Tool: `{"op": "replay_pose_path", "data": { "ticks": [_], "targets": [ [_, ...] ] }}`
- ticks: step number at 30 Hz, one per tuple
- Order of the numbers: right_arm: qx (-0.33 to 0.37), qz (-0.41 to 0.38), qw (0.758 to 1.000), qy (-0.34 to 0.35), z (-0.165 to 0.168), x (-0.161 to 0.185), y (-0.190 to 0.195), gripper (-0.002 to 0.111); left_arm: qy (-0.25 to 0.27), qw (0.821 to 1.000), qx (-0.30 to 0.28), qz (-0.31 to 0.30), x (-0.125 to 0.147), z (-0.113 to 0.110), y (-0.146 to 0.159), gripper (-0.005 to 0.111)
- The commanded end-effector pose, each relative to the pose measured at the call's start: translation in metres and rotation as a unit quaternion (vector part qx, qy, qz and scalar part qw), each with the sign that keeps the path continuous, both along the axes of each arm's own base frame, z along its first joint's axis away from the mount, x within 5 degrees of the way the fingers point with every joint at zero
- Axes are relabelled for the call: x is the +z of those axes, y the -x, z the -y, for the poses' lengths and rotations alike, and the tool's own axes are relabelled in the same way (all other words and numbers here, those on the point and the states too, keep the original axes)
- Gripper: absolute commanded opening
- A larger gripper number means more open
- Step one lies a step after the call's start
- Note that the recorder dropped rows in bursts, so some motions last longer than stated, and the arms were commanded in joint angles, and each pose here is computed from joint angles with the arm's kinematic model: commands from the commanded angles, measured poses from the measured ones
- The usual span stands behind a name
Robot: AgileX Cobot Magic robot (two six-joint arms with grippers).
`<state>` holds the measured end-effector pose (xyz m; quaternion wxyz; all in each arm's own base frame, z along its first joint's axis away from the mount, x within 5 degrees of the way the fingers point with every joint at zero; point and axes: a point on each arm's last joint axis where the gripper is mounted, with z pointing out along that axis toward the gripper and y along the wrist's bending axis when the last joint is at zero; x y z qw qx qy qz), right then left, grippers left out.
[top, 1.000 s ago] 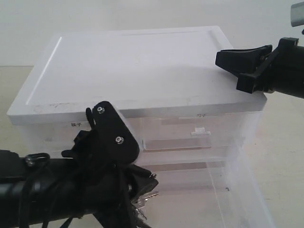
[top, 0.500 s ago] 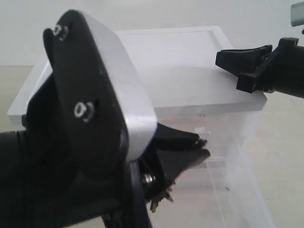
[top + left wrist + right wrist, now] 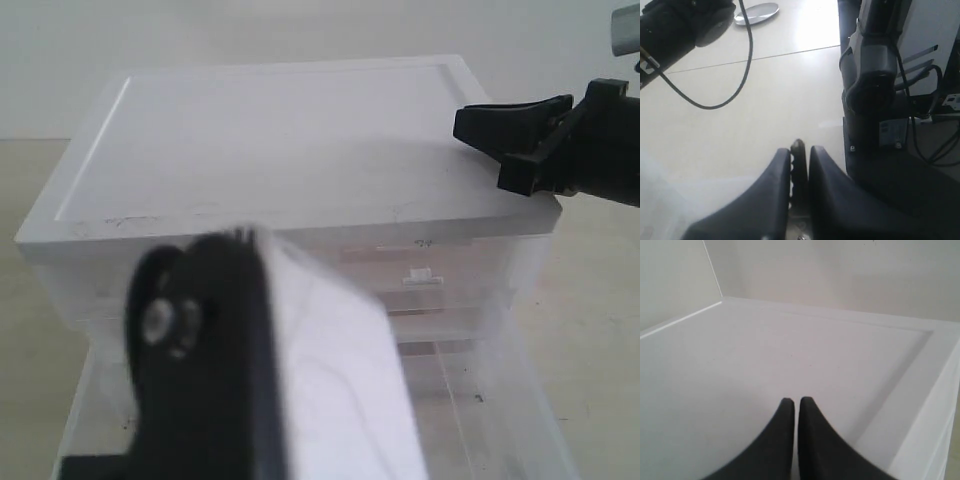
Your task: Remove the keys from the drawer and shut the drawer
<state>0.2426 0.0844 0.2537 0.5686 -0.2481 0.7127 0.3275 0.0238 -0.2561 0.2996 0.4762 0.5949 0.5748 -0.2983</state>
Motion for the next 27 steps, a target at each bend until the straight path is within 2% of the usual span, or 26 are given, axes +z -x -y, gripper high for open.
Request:
{"op": "replay_pose_path", "data": {
  "ticks": [1,5,11,17,21,27],
  "targets": [
    [0.006,-0.016,0.999,0.033,0.0,-0.011,0.001,0.0,-0.04,0.998,-0.034,-0.023,-0.026,0.008,0.009,0.005],
    [0.006,-0.016,0.999,0.033,0.0,-0.011,0.001,0.0,-0.088,0.996,-0.021,-0.023,-0.052,0.015,0.007,0.005],
    [0.006,-0.016,0.999,0.033,0.0,-0.011,0.001,0.0,-0.119,0.992,-0.021,-0.026,-0.07,0.021,0.007,0.005],
    [0.009,-0.016,0.999,0.037,0.0,-0.012,0.001,0.0,-0.166,0.984,0.06,-0.009,-0.092,0.009,-0.021,0.005],
    [0.009,-0.016,0.999,0.037,0.0,-0.012,0.001,0.0,-0.176,0.98,0.093,-0.023,-0.099,0.001,-0.038,0.005],
    [0.009,-0.016,0.999,0.037,0.0,-0.012,0.001,0.0,-0.183,0.976,0.122,-0.01,-0.099,-0.005,-0.059,0.005]
  ]
}}
